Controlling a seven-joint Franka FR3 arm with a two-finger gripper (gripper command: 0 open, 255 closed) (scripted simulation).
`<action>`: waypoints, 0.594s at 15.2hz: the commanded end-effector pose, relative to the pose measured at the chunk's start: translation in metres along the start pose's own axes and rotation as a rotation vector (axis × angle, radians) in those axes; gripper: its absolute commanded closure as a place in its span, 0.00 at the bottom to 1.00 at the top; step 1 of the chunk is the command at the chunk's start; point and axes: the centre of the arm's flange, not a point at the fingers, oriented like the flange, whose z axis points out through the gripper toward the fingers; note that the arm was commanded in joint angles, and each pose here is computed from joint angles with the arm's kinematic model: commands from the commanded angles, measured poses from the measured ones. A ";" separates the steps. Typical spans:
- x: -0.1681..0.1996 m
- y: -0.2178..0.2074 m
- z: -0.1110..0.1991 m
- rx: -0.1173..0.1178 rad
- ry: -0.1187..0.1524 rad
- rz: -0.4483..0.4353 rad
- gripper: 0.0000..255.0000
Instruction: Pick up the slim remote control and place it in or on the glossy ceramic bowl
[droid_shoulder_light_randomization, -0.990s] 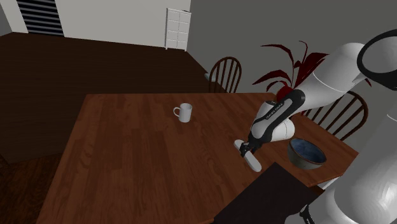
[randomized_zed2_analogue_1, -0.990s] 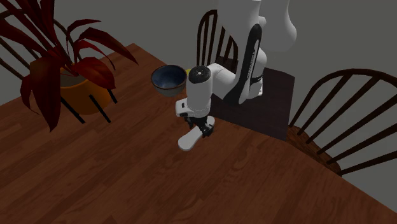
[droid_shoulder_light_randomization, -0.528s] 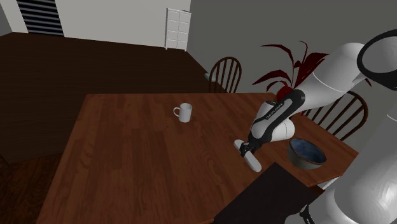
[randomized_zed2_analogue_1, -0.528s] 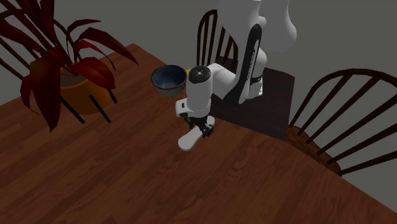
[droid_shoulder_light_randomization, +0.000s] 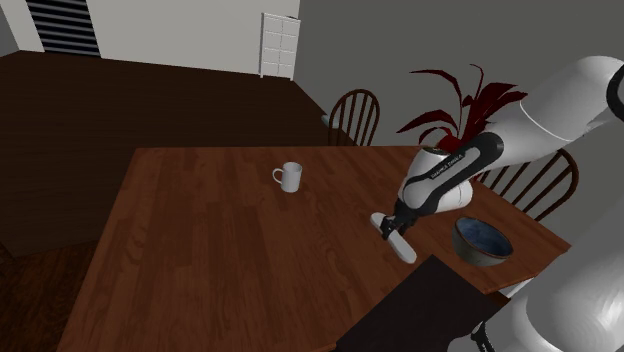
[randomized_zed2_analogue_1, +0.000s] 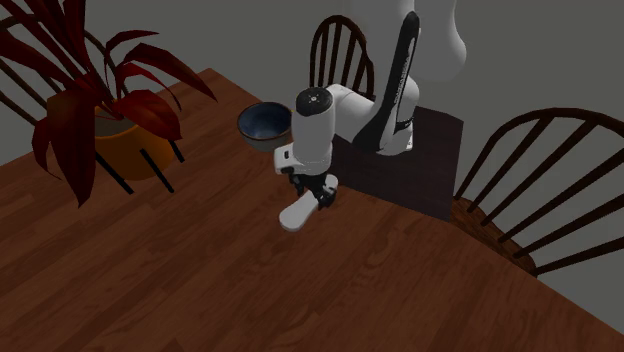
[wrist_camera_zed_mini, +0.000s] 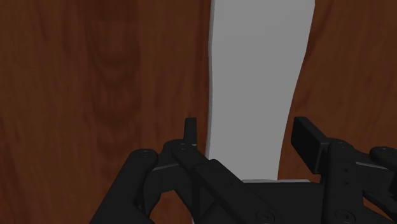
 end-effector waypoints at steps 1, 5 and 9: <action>0.000 0.000 -0.011 0.000 0.000 0.000 1.00; 0.001 0.000 -0.032 0.000 0.000 0.000 1.00; 0.001 0.001 -0.053 0.000 0.000 0.000 1.00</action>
